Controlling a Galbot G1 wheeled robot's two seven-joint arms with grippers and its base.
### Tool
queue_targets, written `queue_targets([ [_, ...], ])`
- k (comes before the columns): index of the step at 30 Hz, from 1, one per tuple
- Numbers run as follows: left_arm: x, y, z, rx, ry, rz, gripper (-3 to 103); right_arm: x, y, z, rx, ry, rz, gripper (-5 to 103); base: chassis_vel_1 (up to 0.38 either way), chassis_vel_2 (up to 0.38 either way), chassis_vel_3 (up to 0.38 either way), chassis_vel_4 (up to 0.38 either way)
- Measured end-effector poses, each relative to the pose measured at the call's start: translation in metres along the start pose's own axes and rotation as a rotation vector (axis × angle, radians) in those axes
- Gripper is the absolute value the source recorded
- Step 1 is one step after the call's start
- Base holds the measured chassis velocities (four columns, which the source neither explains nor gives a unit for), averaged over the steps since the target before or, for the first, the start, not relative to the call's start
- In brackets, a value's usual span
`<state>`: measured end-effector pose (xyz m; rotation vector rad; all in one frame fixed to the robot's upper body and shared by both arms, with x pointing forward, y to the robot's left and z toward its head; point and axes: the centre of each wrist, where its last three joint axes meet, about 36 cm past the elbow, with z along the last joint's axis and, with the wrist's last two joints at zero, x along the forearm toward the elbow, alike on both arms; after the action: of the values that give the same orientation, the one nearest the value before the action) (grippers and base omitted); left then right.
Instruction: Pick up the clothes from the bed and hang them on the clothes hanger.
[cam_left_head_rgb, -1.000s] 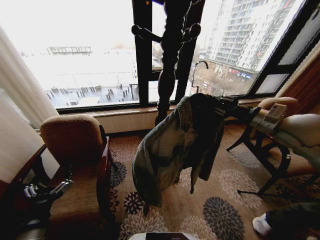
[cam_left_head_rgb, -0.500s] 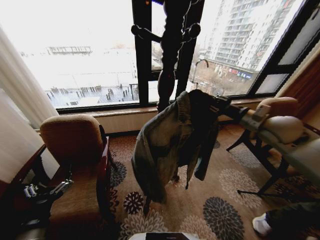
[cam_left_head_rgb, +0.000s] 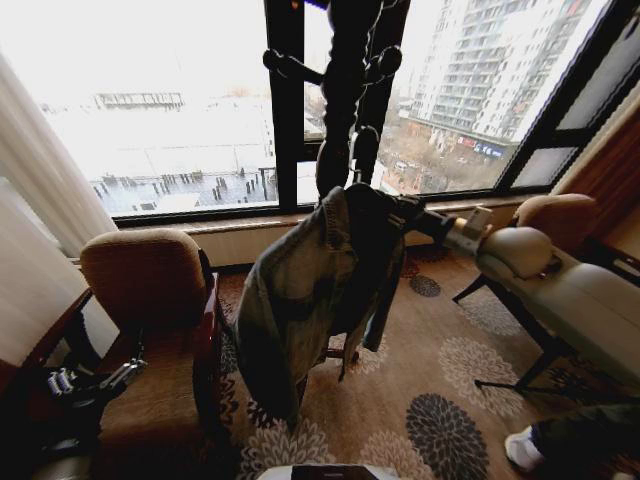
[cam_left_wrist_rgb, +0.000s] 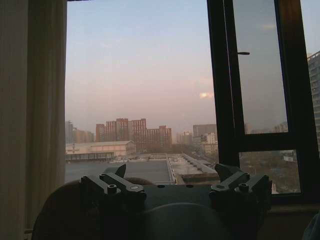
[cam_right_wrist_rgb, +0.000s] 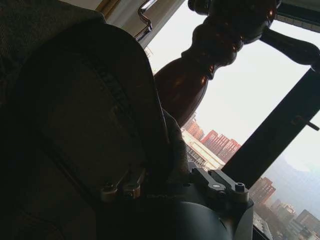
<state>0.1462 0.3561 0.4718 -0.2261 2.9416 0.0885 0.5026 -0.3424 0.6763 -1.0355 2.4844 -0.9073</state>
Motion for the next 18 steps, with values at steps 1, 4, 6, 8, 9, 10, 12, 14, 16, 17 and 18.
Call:
queue_targets([
  [1, 0.0, 0.0, 0.0, 0.0, 0.0, 0.0, 100, -0.005, 0.0, -0.001, 0.001, -0.003, -0.011, 28, 0.0, 0.0, 0.0, 0.0],
  [4, 0.0, 0.0, 0.0, 0.0, 0.0, 0.0, 100, -0.018, 0.002, -0.004, -0.002, -0.012, -0.049, 28, 0.0, 0.0, 0.0, 0.0],
  [6, 0.0, 0.0, 0.0, 0.0, 0.0, 0.0, 100, -0.021, 0.003, -0.004, -0.002, -0.013, -0.058, 28, 0.0, 0.0, 0.0, 0.0],
  [8, 0.0, 0.0, 0.0, 0.0, 0.0, 0.0, 100, -0.027, 0.005, -0.004, -0.002, -0.013, -0.078, 28, 0.0, 0.0, 0.0, 0.0],
  [9, 0.0, 0.0, 0.0, 0.0, 0.0, 0.0, 100, -0.027, 0.005, -0.004, -0.002, -0.013, -0.078, 28, 0.0, 0.0, 0.0, 0.0],
  [10, 0.0, 0.0, 0.0, 0.0, 0.0, 0.0, 100, -0.029, 0.005, -0.004, -0.001, -0.013, -0.085, 28, 0.0, 0.0, 0.0, 0.0],
  [12, 0.0, 0.0, 0.0, 0.0, 0.0, 0.0, 100, -0.034, 0.002, -0.005, 0.005, -0.013, -0.093, 28, 0.0, 0.0, 0.0, 0.0],
  [14, 0.0, 0.0, 0.0, 0.0, 0.0, 0.0, 100, -0.038, -0.002, -0.009, 0.01, -0.018, -0.101, 28, 0.0, 0.0, 0.0, 0.0],
  [16, 0.0, 0.0, 0.0, 0.0, 0.0, 0.0, 100, -0.04, -0.005, -0.012, 0.014, -0.023, -0.105, 28, 0.0, 0.0, 0.0, 0.0],
  [17, 0.0, 0.0, 0.0, 0.0, 0.0, 0.0, 100, -0.042, -0.007, -0.014, 0.018, -0.025, -0.106, 28, 0.0, 0.0, 0.0, 0.0],
  [18, 0.0, 0.0, 0.0, 0.0, 0.0, 0.0, 100, -0.045, -0.01, -0.018, 0.024, -0.029, -0.11, 28, 0.0, 0.0, 0.0, 0.0],
])
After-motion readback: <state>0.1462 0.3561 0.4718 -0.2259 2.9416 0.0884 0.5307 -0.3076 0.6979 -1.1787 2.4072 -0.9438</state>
